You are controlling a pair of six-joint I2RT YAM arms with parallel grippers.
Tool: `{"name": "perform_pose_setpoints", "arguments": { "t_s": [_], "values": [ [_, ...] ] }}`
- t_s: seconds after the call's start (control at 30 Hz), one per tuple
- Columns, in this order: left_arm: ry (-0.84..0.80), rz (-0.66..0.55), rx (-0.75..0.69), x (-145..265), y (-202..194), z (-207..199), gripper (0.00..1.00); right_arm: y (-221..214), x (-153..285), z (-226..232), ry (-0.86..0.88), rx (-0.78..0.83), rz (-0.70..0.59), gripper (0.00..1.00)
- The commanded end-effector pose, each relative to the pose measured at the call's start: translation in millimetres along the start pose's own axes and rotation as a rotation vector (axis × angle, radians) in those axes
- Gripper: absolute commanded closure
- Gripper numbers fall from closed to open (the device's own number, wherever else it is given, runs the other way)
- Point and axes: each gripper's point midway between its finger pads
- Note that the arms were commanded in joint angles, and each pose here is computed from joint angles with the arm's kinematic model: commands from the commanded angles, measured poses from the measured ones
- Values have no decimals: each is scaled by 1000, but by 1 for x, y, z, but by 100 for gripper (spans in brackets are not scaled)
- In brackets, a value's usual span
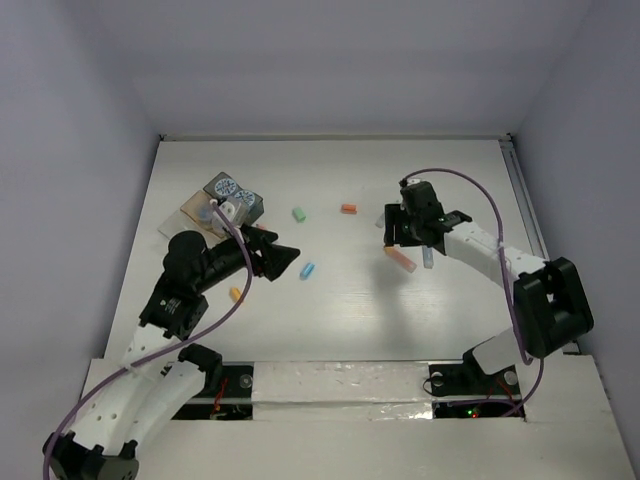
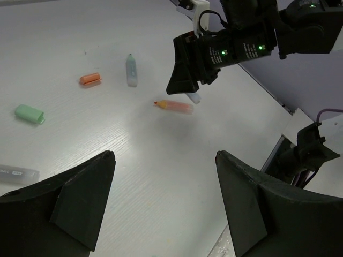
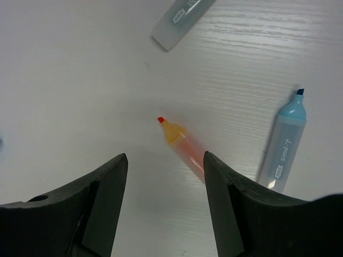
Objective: Sort the stationery into containers
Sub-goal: Pick up the pen from the center of the board.
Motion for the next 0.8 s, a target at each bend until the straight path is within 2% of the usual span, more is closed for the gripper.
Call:
{"name": "perform_pose_setpoints", "arguments": {
  "t_s": [0.0, 0.47, 0.77],
  "values": [
    [-39, -57, -63, 5, 20, -20, 27, 23, -2, 4, 32, 22, -28, 35],
    [-60, -78, -85, 13, 21, -33, 27, 48, -42, -24, -43, -36, -10, 31],
    [-52, -90, -91, 13, 22, -33, 26, 64, -87, -32, -93, -57, 22, 18]
  ]
}}
Point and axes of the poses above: each gripper's point midway between its finger pads, its own x axis back along the fingers, its own z axis along the line the jaws close on, y = z × x, and after that the axes turned 12 degrees about x, right-handed
